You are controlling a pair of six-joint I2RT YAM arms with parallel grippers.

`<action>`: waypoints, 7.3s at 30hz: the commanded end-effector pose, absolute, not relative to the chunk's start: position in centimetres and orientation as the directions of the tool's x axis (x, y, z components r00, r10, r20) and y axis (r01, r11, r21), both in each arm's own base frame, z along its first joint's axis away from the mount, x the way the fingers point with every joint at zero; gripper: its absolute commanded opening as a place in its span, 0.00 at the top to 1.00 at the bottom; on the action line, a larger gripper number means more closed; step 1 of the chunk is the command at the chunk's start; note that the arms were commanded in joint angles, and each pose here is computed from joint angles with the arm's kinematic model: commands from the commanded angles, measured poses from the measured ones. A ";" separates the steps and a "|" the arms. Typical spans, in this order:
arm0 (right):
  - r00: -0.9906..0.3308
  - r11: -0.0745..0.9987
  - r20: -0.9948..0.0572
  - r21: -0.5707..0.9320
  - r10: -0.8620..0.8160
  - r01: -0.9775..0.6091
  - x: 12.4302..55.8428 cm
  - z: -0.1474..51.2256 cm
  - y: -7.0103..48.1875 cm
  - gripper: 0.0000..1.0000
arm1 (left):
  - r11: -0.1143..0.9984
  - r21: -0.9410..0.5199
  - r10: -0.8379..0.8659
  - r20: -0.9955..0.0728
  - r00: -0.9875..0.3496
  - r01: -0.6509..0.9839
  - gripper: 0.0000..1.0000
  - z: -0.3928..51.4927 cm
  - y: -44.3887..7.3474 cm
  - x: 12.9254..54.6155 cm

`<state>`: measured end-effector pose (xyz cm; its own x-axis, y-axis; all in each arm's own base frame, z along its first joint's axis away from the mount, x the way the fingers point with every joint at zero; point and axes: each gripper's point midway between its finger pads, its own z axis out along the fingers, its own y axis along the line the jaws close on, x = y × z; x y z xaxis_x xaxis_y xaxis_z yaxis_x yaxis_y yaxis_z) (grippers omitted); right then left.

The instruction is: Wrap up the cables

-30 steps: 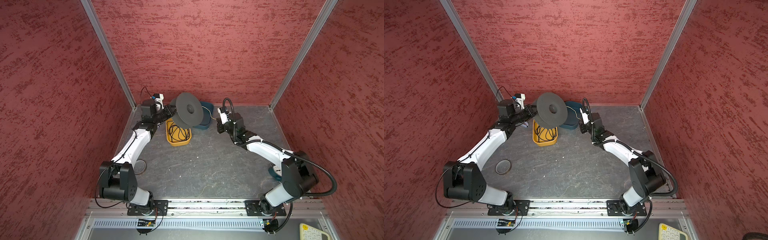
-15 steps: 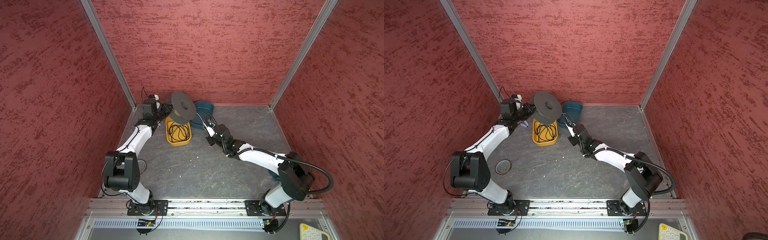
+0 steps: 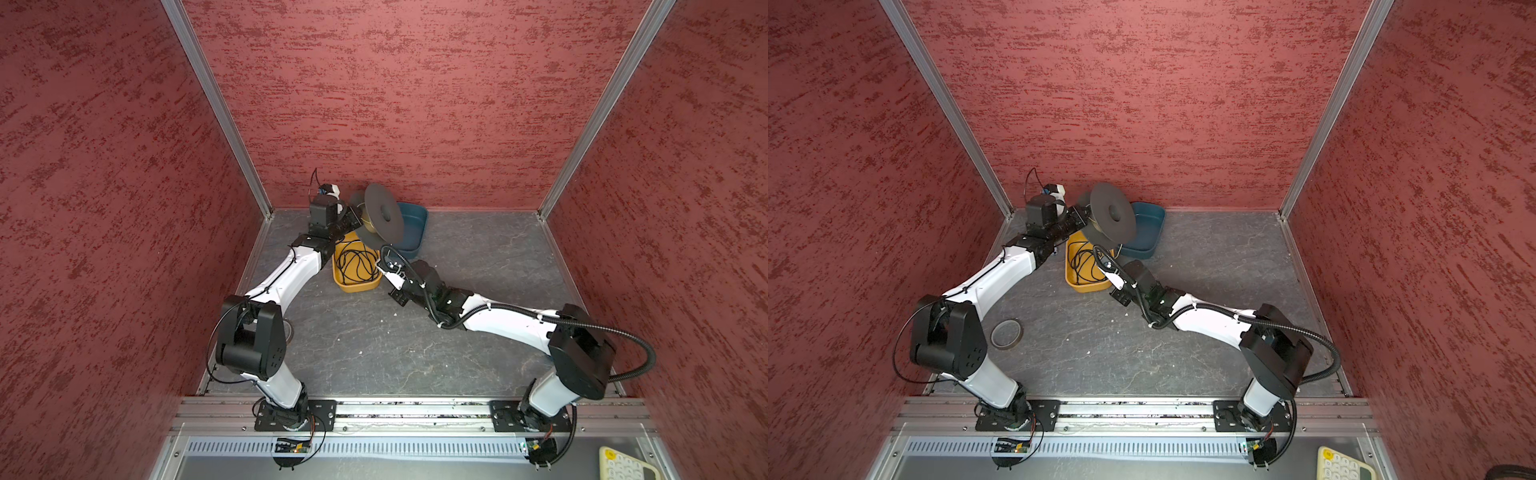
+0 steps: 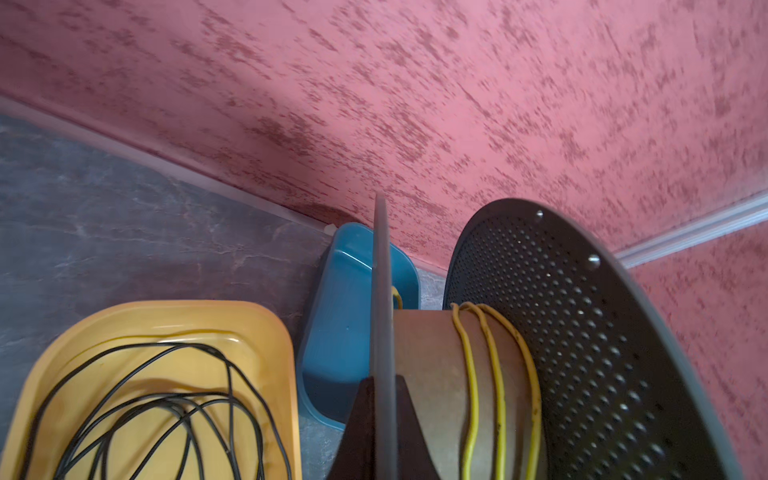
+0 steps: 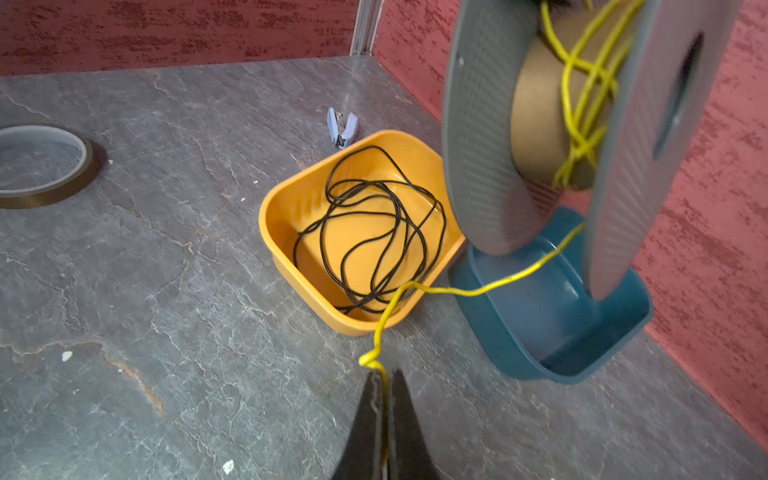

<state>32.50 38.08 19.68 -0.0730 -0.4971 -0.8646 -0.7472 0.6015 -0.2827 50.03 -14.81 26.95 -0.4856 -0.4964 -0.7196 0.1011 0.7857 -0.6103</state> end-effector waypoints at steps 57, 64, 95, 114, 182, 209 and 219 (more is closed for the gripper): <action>-0.457 0.714 -0.849 0.146 -0.264 -0.685 49.7 36.4 25.7 1.00 | 0.739 -0.051 0.164 -0.954 -0.252 0.671 1.00 25.3 -25.4 38.8; -0.578 0.676 -0.788 0.309 -0.212 -0.669 50.4 33.2 23.0 1.00 | 0.643 -0.109 0.151 -0.953 -0.265 0.758 1.00 25.9 -25.9 38.2; -0.691 0.259 -0.715 0.652 -0.104 -0.713 46.2 26.4 22.2 1.00 | 0.102 -0.607 -0.186 -0.790 -0.585 0.788 1.00 32.3 -23.6 40.1; -0.658 0.191 -0.716 0.697 0.232 -0.691 48.3 29.0 25.4 1.00 | 0.155 -0.746 -0.369 -0.652 -0.663 0.647 1.00 33.0 -21.6 47.9; -0.705 0.167 -0.605 0.790 0.370 -0.590 41.4 28.6 23.5 0.48 | 0.122 -0.925 -0.417 -0.376 -0.828 0.359 1.00 25.7 -22.5 48.0; -0.691 0.286 -0.592 0.806 0.415 -0.519 42.9 27.5 22.6 0.50 | 0.153 -0.920 -0.405 -0.392 -0.826 0.362 1.00 25.2 -22.3 47.5; -0.738 0.094 -0.535 0.830 0.411 -0.550 42.2 28.2 23.7 0.66 | 0.099 -0.925 -0.365 -0.377 -0.851 0.367 1.00 25.3 -23.9 47.3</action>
